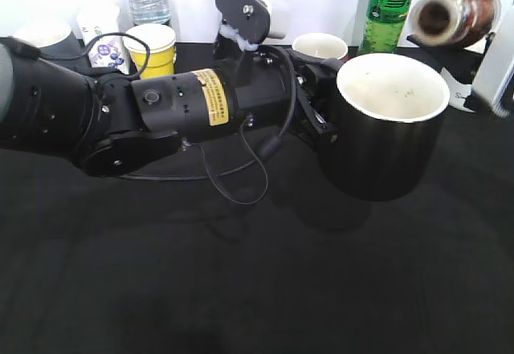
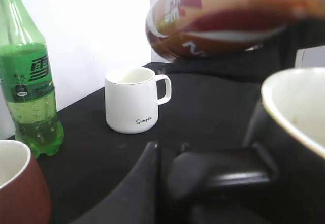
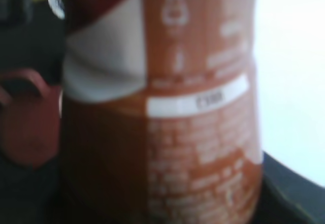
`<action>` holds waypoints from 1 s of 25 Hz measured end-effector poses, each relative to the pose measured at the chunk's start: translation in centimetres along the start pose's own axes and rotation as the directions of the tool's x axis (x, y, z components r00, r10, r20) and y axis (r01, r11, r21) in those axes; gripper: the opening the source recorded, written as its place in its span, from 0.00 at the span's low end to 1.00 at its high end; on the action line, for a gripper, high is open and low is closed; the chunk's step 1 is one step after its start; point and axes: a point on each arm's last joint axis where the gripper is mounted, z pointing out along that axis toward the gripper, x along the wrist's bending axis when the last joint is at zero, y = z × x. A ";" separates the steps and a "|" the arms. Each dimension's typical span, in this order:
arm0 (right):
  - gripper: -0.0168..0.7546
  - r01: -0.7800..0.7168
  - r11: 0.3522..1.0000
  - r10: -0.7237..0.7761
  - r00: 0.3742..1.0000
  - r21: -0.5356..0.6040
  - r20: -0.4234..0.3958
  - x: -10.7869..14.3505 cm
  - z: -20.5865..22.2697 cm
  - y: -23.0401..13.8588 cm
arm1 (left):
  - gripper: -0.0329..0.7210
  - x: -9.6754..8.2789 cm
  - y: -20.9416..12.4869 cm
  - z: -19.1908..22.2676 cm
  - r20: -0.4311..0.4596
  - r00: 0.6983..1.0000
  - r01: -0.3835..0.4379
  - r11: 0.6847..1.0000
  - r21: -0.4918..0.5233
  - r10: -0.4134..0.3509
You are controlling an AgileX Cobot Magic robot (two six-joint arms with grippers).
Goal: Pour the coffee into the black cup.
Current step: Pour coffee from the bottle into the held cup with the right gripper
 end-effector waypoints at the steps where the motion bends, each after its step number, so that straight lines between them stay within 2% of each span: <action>1: 0.71 0.037 0.999 -0.037 0.999 0.000 0.000 0.0 0.0 0.0 | 0.12 0.0 0.0 0.0 0.000 1.000 0.000 1.000 0.000 0.000; 10: 0.71 0.173 0.985 -0.173 0.985 -0.001 0.001 0.0 0.0 0.0 | 0.12 0.0 0.0 0.0 0.001 1.000 0.000 1.000 0.000 0.000; 25: 0.71 0.244 0.969 -0.245 0.969 0.029 0.032 -0.3 0.0 -0.2 | 0.12 0.0 0.0 0.0 0.001 1.000 0.000 1.000 0.000 0.000</action>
